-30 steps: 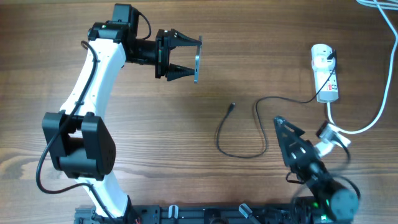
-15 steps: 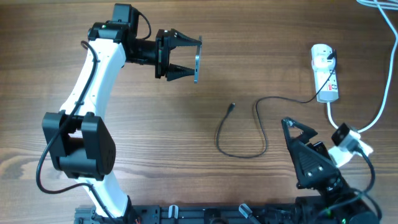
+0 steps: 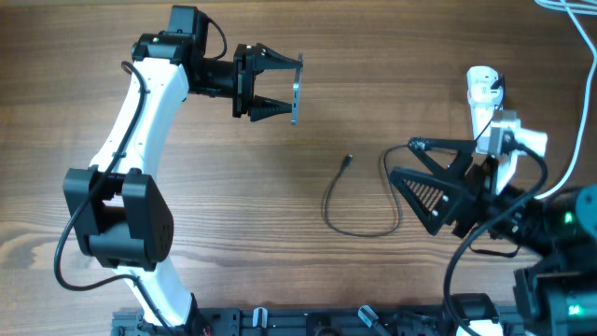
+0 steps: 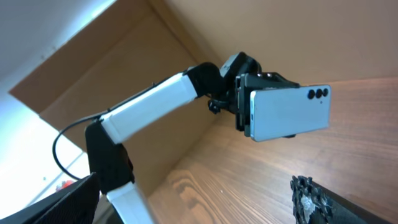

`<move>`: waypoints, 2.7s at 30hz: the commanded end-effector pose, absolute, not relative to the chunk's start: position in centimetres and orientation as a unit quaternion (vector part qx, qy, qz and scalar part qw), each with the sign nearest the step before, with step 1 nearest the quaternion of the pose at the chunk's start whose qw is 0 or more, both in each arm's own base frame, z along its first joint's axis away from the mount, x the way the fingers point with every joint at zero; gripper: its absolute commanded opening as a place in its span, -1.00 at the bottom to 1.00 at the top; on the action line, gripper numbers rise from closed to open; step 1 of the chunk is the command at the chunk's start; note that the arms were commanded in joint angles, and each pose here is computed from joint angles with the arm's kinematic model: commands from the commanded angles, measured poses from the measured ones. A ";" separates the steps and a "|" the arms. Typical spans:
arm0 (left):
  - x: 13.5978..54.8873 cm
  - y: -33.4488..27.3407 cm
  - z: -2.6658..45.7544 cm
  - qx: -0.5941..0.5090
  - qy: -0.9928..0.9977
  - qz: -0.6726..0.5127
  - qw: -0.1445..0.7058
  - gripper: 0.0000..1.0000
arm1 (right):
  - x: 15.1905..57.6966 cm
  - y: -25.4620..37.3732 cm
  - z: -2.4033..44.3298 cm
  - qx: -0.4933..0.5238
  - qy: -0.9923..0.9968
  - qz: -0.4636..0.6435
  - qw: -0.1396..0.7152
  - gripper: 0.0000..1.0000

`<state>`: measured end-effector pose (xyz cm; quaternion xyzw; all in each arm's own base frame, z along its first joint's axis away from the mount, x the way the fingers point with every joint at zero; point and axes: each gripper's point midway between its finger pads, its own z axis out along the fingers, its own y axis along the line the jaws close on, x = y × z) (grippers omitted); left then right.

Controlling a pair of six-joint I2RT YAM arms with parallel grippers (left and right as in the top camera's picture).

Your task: Plug charger to phone and switch on socket

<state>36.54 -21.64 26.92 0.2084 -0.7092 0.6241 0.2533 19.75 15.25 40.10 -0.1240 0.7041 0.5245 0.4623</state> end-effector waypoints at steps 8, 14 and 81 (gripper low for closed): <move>36.0 -21.3 28.7 0.194 -0.705 0.637 0.243 0.32 | 20.2 19.6 40.9 -0.190 0.706 0.515 0.447 0.99; 36.0 -21.3 28.7 0.195 -0.705 0.637 0.243 0.32 | 23.0 22.2 37.5 -0.212 0.792 0.396 0.414 0.99; 37.2 -20.5 24.2 0.265 -0.772 0.542 0.201 0.30 | 33.1 28.3 27.3 0.052 0.935 0.111 0.334 0.16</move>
